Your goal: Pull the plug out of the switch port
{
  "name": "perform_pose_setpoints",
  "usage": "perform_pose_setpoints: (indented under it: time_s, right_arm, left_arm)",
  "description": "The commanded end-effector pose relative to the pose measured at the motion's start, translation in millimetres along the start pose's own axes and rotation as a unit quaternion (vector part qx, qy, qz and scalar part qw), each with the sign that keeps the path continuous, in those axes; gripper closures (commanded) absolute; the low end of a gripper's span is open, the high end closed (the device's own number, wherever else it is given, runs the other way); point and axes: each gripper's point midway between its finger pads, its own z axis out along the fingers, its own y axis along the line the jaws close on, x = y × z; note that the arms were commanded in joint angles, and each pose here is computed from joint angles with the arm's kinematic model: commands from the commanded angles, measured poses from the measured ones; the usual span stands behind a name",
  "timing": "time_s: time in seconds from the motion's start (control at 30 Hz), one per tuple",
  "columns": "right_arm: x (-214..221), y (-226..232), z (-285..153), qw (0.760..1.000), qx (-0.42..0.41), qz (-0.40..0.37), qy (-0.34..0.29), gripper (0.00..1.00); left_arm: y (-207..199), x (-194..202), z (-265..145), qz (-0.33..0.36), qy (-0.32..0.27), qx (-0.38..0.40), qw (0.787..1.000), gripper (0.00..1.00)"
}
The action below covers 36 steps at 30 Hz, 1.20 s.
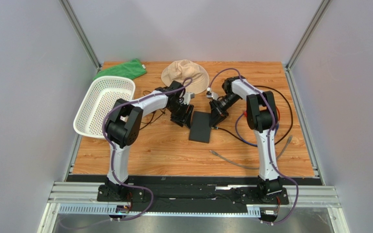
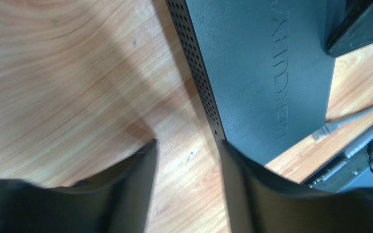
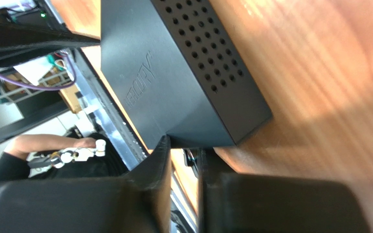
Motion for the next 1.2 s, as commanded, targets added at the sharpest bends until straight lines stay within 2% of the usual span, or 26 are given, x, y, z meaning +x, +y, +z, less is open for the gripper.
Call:
perform_pose_setpoints:
  time_s: [0.0, 0.07, 0.23, 0.37, 0.53, 0.57, 0.6, 0.67, 0.7, 0.77, 0.8, 0.87, 0.9, 0.93, 0.97, 1.03, 1.1, 1.17]
  right_arm:
    - [-20.2, 0.6, 4.3, 0.995, 0.021, -0.087, -0.042, 0.98]
    - [-24.3, 7.2, 1.9, 0.991, 0.018, -0.113, -0.064, 1.00]
    - [-33.5, 44.4, -12.2, 0.982, -0.010, -0.162, -0.096, 1.00]
    - [-29.1, 61.6, -15.4, 0.981, -0.029, -0.165, -0.097, 1.00]
    - [-20.4, 65.9, -14.6, 0.982, -0.027, -0.162, -0.088, 1.00]
    - [-19.4, 63.4, -14.6, 0.983, -0.020, -0.162, -0.086, 0.98]
    - [-16.5, 55.3, -13.6, 0.985, -0.001, -0.157, -0.078, 0.86]
    - [-13.1, 46.3, -15.8, 0.986, 0.014, -0.150, -0.076, 0.74]
    - [-13.7, 43.6, -18.2, 0.985, 0.021, -0.148, -0.080, 0.64]
    - [-8.7, 37.7, -22.5, 0.986, 0.024, -0.138, -0.087, 0.58]
    - [-9.6, 38.0, -28.8, 0.984, 0.037, -0.146, -0.095, 0.55]
    - [-5.7, 36.8, -32.6, 0.981, 0.054, -0.155, -0.100, 0.57]
    - [-14.3, 39.2, -45.2, 0.971, 0.085, -0.182, -0.127, 0.59]
    - [-7.3, 34.0, -40.7, 0.972, 0.094, -0.171, -0.128, 0.64]
    - [-9.0, 36.3, -43.9, 0.968, 0.106, -0.181, -0.140, 0.74]
    - [-17.5, 39.7, -51.6, 0.955, 0.130, -0.204, -0.171, 0.77]
    - [-15.4, 35.3, -45.7, 0.954, 0.146, -0.201, -0.167, 0.79]
    - [-14.1, 31.8, -38.7, 0.956, 0.151, -0.195, -0.157, 0.76]
  left_arm:
    - [-4.7, 3.5, -11.2, -0.003, -0.008, 0.032, 0.999, 0.34]
    - [-10.2, 1.6, -19.8, -0.005, -0.021, 0.066, 0.998, 0.26]
    - [-31.9, 5.9, -20.1, -0.022, -0.027, 0.179, 0.983, 0.19]
    - [-29.4, 7.2, -0.7, -0.051, -0.003, 0.206, 0.977, 0.17]
    - [-13.1, 3.2, 16.6, -0.080, 0.014, 0.183, 0.980, 0.19]
    - [-11.9, 1.0, 15.9, -0.079, 0.012, 0.179, 0.981, 0.19]
    - [-8.3, 1.7, 16.8, -0.083, 0.012, 0.169, 0.982, 0.20]
    - [-5.9, 2.8, 14.8, -0.085, 0.011, 0.159, 0.984, 0.23]
    - [-1.9, 4.8, 14.3, -0.087, 0.012, 0.145, 0.985, 0.23]
    - [0.6, 4.9, 7.9, -0.084, 0.006, 0.124, 0.989, 0.24]
    - [14.8, 7.1, 6.5, -0.081, 0.005, 0.076, 0.994, 0.25]
    - [18.4, -8.3, -19.2, -0.045, -0.034, 0.036, 0.998, 0.35]
    - [16.5, -16.3, -29.6, -0.034, -0.053, 0.028, 0.998, 0.40]
    - [4.7, -27.2, -47.4, -0.016, -0.080, 0.039, 0.996, 0.57]
    - [-5.4, -36.6, -53.9, -0.001, -0.100, 0.056, 0.993, 0.70]
    - [-27.4, -42.0, -56.7, 0.010, -0.096, 0.108, 0.989, 1.00]
    - [-44.2, -35.5, -47.9, 0.006, -0.068, 0.148, 0.987, 1.00]
    - [-52.5, -29.5, -28.5, -0.005, -0.043, 0.173, 0.984, 1.00]
